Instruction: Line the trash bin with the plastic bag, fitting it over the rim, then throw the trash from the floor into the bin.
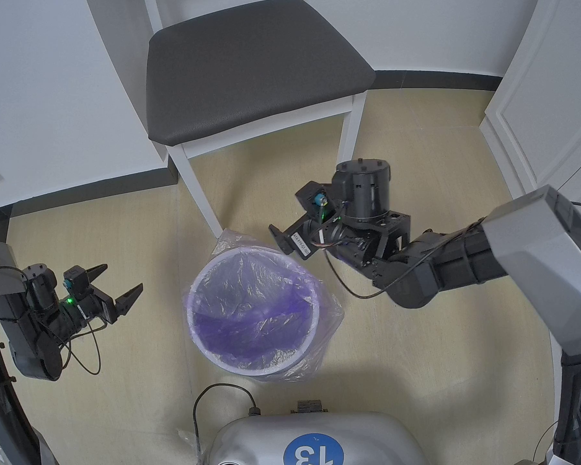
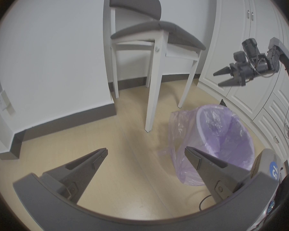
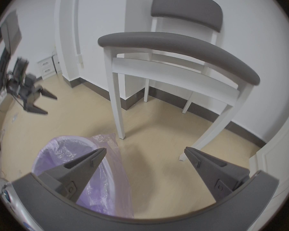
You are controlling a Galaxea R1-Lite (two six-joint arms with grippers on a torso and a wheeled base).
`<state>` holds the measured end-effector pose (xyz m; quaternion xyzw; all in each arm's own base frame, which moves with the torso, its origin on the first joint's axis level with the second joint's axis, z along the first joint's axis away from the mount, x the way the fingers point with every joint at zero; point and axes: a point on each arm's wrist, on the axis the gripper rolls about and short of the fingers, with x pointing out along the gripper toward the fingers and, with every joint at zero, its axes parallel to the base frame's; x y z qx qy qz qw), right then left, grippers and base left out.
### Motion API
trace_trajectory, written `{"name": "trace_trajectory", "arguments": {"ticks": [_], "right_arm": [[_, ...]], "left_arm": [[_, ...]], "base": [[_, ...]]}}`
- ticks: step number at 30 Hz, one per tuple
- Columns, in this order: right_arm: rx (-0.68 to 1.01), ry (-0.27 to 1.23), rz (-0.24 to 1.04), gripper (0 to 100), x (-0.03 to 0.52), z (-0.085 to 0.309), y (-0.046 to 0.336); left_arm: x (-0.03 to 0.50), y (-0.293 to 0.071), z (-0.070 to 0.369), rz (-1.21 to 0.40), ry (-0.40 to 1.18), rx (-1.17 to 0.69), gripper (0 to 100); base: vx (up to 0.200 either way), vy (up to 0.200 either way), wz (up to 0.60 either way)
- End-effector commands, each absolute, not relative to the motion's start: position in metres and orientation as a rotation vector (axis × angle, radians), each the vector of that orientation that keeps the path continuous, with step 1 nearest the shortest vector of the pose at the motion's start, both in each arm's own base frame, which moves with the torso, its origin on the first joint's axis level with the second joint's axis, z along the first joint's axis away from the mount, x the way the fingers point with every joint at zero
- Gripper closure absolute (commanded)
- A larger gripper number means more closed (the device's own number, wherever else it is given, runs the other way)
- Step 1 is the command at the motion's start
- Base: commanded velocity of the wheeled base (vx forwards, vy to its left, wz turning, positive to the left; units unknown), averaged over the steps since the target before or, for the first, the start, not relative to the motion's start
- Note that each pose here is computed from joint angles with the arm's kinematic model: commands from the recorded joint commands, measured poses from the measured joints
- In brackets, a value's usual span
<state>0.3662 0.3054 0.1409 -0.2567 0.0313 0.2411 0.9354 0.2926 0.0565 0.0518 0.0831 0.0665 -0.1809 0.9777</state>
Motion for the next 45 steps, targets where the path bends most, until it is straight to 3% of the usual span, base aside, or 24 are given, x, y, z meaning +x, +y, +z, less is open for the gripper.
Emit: {"name": "trace_trajectory", "arguments": {"ticks": [1, 12, 31, 32, 45], "right_arm": [[-0.615, 0.092, 0.518, 0, 0.354, 0.103, 0.342], [-0.833, 0.056, 0.463, 0, 0.352, 0.094, 0.344], [-0.85, 0.065, 0.435, 0, 0.371, 0.072, 0.341], [-0.844, 0.057, 0.432, 100, 0.372, 0.073, 0.342], [-0.808, 0.017, 0.432, 100, 0.372, 0.085, 0.346]], "left_arm": [[0.269, 0.058, 0.079, -0.332, 0.072, 0.196, 0], [0.249, 0.041, 0.103, -0.366, 0.003, 0.229, 0], [0.249, 0.041, 0.103, -0.366, 0.004, 0.237, 0], [0.249, 0.041, 0.103, -0.367, 0.005, 0.236, 0], [0.248, 0.041, 0.103, -0.365, 0.004, 0.238, 0]], "base": [[0.0, 0.0, 0.0], [0.0, 0.0, 0.0], [0.0, 0.0, 0.0], [0.0, 0.0, 0.0], [0.0, 0.0, 0.0]]}}
